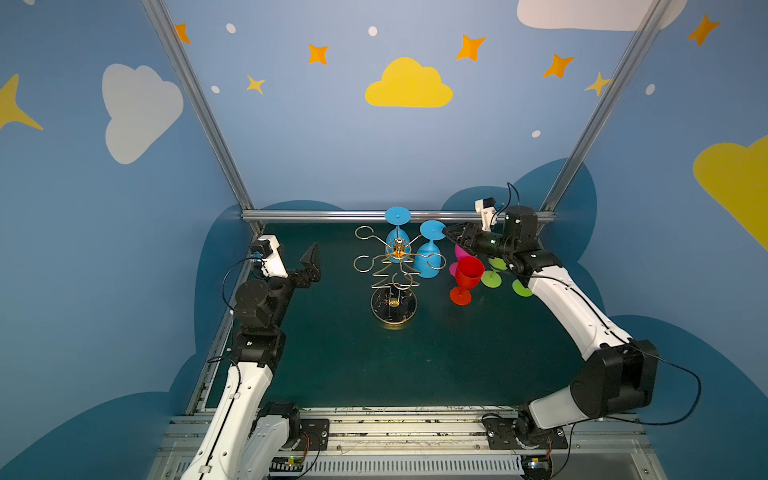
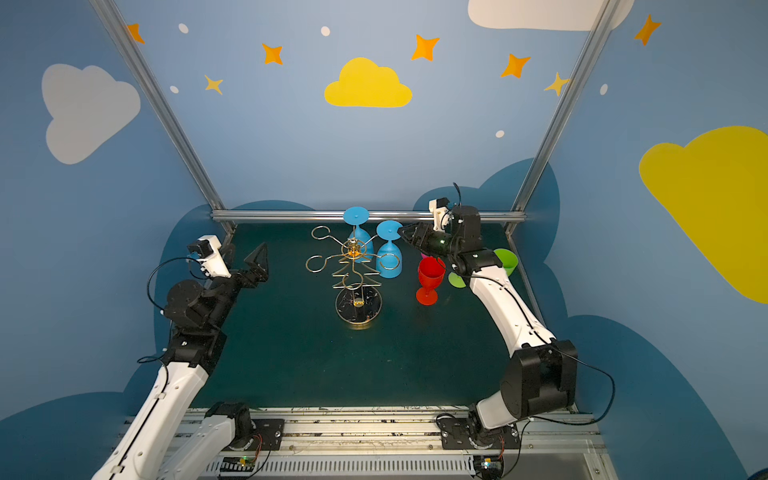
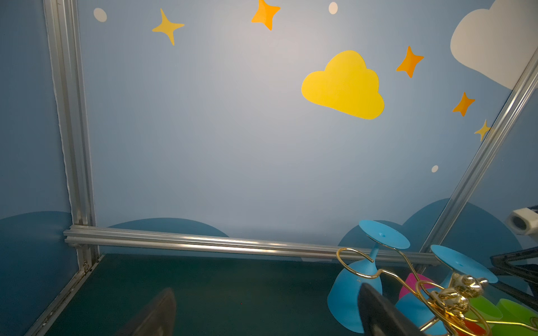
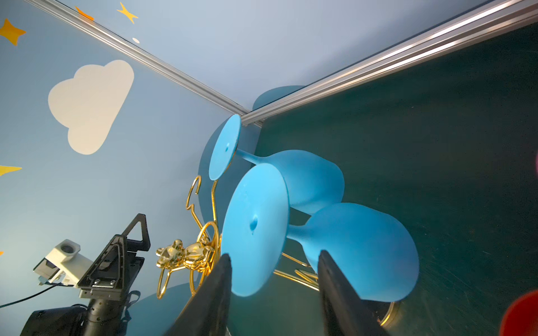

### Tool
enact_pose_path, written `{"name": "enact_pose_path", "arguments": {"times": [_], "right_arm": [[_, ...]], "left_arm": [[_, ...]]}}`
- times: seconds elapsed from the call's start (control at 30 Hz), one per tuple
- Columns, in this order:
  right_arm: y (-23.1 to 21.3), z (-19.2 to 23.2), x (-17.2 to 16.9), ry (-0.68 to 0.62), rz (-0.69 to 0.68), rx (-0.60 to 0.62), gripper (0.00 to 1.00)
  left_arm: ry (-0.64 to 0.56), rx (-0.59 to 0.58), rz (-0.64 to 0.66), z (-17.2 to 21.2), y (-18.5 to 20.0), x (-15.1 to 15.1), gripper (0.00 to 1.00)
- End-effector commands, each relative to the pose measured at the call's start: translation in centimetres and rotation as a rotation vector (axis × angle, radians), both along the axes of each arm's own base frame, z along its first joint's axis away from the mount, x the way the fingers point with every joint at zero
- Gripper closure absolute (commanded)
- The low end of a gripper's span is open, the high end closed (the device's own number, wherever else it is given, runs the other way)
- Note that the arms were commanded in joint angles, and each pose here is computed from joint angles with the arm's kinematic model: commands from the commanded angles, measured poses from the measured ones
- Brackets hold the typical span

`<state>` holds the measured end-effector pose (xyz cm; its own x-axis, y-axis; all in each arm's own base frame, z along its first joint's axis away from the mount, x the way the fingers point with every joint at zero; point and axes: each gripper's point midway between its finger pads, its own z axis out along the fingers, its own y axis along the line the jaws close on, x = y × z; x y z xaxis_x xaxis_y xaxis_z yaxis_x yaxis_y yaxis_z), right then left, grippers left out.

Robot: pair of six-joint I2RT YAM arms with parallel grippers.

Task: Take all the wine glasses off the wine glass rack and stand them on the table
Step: 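Move the open right gripper toward the blue glass hanging on the rack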

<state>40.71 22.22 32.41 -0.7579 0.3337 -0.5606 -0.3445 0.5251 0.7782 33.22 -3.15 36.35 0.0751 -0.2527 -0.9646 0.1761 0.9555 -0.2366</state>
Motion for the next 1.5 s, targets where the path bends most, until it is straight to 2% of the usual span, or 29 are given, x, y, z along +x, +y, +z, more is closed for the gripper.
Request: {"name": "enact_pose_path", "arguments": {"times": [0.0,0.1,0.33,0.57,0.87,1.17,1.47], "right_arm": [[0.8,2.1,0.5,-0.057,0.014,0.033,0.53],[1.1,1.9,0.7,-0.046,0.016,0.038,0.55],[1.6,1.5,1.0,-0.029,0.022,0.051,0.66],[1.8,1.3,0.9,-0.016,0.026,0.064,0.84],[1.9,2.2,0.7,-0.010,0.036,0.117,0.99],[2.4,3.7,0.3,-0.003,0.067,0.214,1.00],[3.3,3.9,-0.2,0.004,0.098,0.217,1.00]], "left_arm": [[-0.005,0.002,0.015,0.0,0.3,-0.2,0.04],[-0.008,0.002,0.013,0.0,0.3,-0.3,0.04],[-0.013,0.003,0.015,0.2,0.3,-0.4,0.04],[-0.014,0.001,0.018,0.3,0.4,-0.5,0.03],[-0.016,0.001,0.018,0.3,0.4,-0.5,0.03],[-0.020,-0.001,0.018,0.4,0.4,-0.6,0.03],[-0.020,-0.002,0.017,0.4,0.4,-0.7,0.03]]}}
